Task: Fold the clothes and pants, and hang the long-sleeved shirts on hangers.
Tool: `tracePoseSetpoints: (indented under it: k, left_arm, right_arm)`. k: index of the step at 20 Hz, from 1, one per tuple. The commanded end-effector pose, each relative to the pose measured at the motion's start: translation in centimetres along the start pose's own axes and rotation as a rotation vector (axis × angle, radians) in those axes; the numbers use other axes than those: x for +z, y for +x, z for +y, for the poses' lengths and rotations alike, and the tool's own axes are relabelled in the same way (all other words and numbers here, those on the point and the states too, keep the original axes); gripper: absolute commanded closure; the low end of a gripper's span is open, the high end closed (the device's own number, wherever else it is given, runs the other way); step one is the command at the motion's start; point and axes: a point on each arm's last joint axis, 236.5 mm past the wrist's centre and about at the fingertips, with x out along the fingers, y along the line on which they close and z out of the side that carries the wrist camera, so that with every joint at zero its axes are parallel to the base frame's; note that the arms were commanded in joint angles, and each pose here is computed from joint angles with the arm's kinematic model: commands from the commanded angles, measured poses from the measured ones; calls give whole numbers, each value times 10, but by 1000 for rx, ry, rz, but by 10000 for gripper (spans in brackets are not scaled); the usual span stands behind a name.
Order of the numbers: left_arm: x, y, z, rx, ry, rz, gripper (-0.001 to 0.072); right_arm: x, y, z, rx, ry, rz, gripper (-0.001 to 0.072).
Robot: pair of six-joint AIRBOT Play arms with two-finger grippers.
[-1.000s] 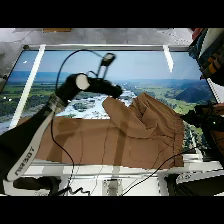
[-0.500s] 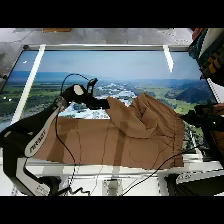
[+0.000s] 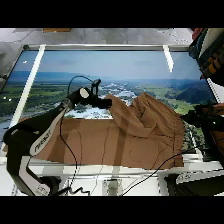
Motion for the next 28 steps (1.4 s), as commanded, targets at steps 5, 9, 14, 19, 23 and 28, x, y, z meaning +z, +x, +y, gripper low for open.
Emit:
tracePoseSetpoints:
  k: [5, 9, 14, 19, 23, 28]
  left_arm:
    - [104, -196, -33, 123, 234, -432, 690]
    - [120, -305, -94, 92, 321, -683, 692]
    - [102, -342, -102, 148, 370, -689, 693]
    - [120, -415, -7, 678, 377, -783, 693]
    - [131, -454, 66, 884, 290, -817, 691]
    - [136, -415, 147, 954, 214, -691, 688]
  right_arm:
    - [3, 0, -3, -10, 1, -13, 683]
    - [3, 0, -2, -10, 0, -12, 683]
    - [0, 0, -2, -6, -3, 0, 683]
    - [-1, 0, -1, -5, -3, 3, 683]
    - [0, 0, 1, 6, 3, 1, 683]
    - [5, 6, 16, 38, 7, -15, 683]
